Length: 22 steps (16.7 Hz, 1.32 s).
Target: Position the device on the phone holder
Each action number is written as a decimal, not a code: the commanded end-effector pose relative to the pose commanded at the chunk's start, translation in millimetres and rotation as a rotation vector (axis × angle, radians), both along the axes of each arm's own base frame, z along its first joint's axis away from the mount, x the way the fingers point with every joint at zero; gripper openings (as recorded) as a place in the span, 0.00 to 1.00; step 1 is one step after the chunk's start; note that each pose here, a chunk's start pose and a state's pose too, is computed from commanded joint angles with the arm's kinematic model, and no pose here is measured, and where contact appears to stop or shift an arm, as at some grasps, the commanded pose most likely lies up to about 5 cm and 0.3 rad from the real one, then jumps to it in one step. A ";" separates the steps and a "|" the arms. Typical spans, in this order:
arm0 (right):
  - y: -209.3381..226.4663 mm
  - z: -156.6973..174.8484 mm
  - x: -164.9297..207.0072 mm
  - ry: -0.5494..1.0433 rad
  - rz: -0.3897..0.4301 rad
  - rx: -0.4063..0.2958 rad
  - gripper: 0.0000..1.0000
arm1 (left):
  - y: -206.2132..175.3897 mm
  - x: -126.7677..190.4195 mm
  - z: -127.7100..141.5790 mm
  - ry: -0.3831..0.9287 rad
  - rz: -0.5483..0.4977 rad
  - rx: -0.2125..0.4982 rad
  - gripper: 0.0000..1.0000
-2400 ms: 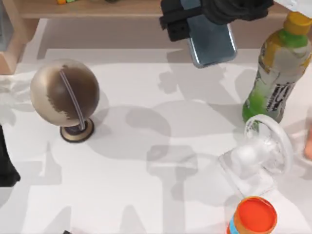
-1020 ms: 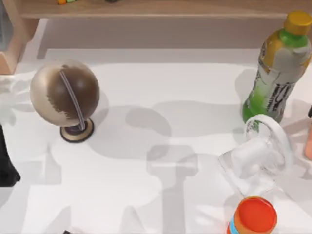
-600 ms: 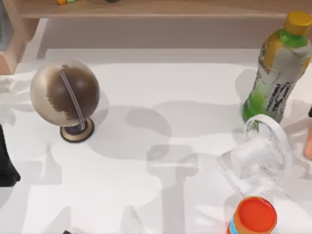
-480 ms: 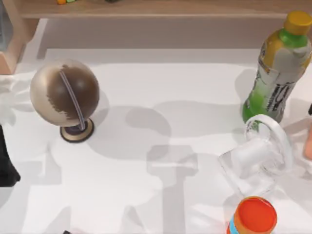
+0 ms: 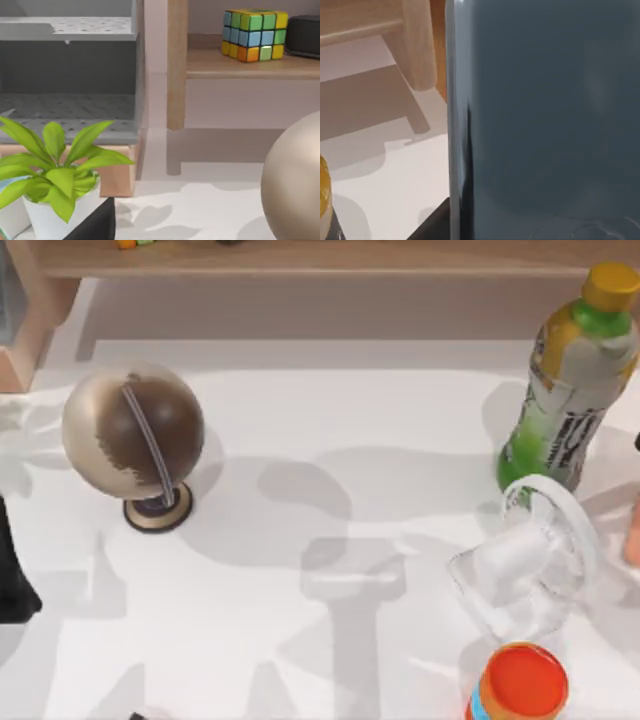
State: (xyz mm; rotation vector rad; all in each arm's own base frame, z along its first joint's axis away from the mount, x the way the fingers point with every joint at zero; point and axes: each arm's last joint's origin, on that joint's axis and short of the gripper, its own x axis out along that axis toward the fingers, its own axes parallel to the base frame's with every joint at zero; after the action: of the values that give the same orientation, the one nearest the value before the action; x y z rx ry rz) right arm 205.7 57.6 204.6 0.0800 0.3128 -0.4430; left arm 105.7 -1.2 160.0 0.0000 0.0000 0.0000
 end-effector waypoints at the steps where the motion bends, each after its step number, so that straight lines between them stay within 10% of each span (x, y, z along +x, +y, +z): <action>1: -3.4 -5.0 4.5 0.011 -0.007 -0.001 0.00 | 0.0 0.0 0.0 0.000 0.000 0.000 1.00; 9: -12.3 -16.0 17.2 0.039 -0.019 0.004 0.00 | 0.0 0.0 0.0 0.000 0.000 0.000 1.00; 22: -12.3 -16.0 17.2 0.039 -0.019 0.004 0.98 | 0.0 0.0 0.0 0.000 0.000 0.000 1.00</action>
State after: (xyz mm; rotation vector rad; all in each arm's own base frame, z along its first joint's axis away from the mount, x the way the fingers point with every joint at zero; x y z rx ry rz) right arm 222.8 45.4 188.5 0.0781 0.3520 -0.4633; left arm 105.7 -1.2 160.0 0.0000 0.0000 0.0000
